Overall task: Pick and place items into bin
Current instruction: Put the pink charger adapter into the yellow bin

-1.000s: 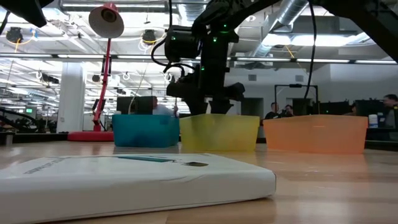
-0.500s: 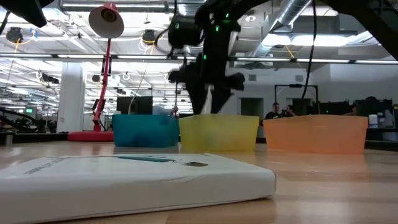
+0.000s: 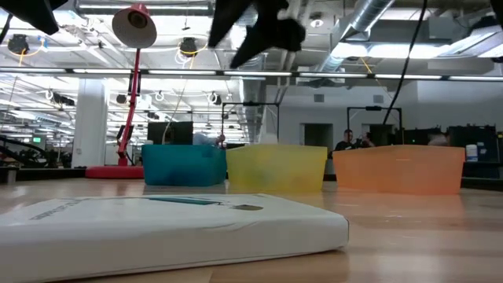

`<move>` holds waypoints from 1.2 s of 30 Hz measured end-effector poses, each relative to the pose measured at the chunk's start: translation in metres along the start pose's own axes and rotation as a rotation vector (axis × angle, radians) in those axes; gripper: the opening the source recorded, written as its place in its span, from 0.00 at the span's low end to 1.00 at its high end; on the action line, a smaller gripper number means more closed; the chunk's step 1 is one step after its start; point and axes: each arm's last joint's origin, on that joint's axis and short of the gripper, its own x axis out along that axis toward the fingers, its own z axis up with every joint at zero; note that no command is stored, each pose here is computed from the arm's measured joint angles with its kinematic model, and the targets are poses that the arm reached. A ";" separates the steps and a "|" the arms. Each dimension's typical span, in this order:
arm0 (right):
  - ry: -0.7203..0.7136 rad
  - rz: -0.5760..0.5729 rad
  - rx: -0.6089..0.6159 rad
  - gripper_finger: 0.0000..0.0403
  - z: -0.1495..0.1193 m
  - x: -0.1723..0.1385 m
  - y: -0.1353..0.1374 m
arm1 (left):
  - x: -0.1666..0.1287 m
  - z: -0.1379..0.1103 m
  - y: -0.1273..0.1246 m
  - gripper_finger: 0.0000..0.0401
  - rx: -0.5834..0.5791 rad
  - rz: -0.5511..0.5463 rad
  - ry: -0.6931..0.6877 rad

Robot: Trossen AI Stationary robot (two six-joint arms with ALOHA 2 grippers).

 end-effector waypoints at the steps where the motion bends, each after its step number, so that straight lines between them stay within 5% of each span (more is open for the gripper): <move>1: 0.002 0.016 -0.012 0.51 -0.008 -0.002 0.011 | 0.000 0.000 0.000 0.65 0.000 0.000 0.000; 10: -0.071 0.043 -0.143 0.51 -0.054 -0.013 0.066 | 0.000 0.000 0.000 0.65 0.000 -0.003 0.003; 18: -0.166 0.105 -0.151 0.51 -0.057 -0.053 0.076 | 0.000 0.000 0.000 0.65 0.006 -0.004 0.004; 27: -0.178 0.094 -0.192 0.51 -0.061 -0.059 0.078 | 0.000 0.004 0.002 0.65 0.032 0.096 -0.120; 31: -0.172 0.084 -0.188 0.51 -0.062 -0.052 0.079 | 0.000 0.006 -0.003 0.65 -0.152 -0.006 -0.088; 36: -0.182 0.065 -0.195 0.51 -0.063 -0.052 0.079 | -0.001 -0.001 -0.015 0.65 -0.155 -0.237 0.161</move>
